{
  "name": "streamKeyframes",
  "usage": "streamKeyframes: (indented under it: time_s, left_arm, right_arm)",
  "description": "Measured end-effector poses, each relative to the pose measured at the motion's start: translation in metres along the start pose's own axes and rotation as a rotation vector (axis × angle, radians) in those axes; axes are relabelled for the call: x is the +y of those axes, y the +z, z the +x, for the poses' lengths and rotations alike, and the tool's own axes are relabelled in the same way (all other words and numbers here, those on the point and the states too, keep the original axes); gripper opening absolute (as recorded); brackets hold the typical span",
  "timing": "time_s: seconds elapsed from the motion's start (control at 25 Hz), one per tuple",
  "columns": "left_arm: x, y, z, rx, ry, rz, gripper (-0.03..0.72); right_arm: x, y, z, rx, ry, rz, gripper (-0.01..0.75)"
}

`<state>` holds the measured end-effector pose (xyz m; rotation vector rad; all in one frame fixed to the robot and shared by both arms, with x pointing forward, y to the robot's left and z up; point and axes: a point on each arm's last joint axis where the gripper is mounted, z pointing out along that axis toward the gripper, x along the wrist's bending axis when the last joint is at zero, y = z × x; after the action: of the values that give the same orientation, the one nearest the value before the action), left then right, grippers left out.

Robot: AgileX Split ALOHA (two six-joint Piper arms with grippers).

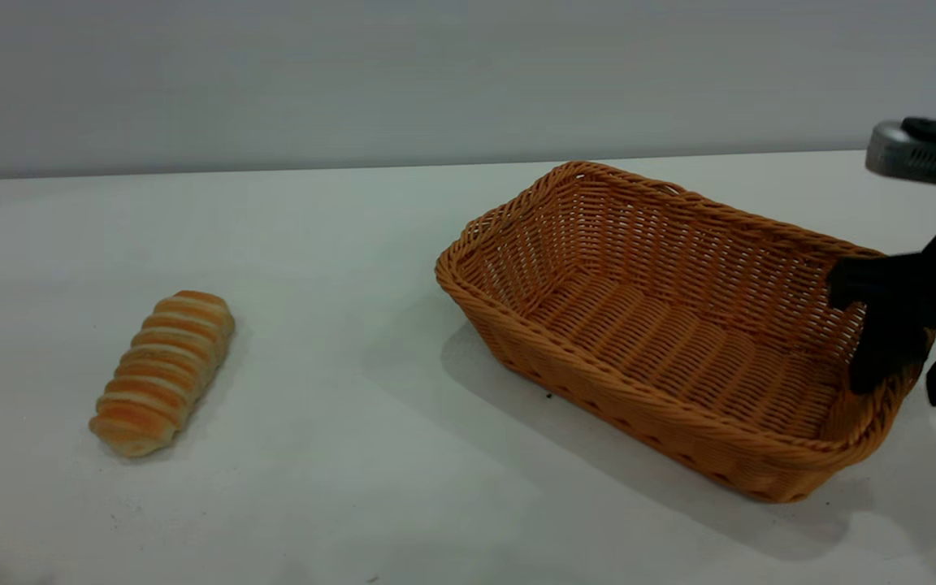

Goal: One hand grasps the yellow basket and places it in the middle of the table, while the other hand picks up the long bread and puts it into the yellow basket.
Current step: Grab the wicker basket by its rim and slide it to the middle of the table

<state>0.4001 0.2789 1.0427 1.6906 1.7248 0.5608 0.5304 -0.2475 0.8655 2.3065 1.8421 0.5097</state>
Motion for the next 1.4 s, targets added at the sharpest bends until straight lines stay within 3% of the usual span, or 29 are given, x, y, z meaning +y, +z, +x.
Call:
streamKeyframes:
  time_s: [0.16,0.4,0.64,1.0,1.28,1.4]
  left_arm:
    - [0.0,0.0,0.0,0.0,0.0,0.0,0.54]
    - [0.0,0.0,0.0,0.0,0.003,0.0,0.54]
    - [0.0,0.0,0.0,0.0,0.003,0.0,0.54]
    - [0.0,0.0,0.0,-0.001,0.002,0.0,0.54]
    - [0.0,0.0,0.0,-0.005,-0.006,0.0,0.54]
    - [0.0,0.0,-0.002,-0.021,-0.032,0.002,0.54]
  right_arm:
    - [-0.001,0.011,-0.002,-0.009,0.015,0.006,0.227]
    - [0.007,0.016,0.001,-0.002,-0.029,-0.014,0.063]
    - [0.027,0.011,0.02,0.029,-0.116,0.063,0.053]
    - [0.043,0.007,0.089,0.185,-0.232,0.044,0.05]
    - [0.042,0.035,0.096,0.186,-0.198,0.042,0.053]
    - [0.044,0.038,0.098,0.19,-0.164,0.011,0.091]
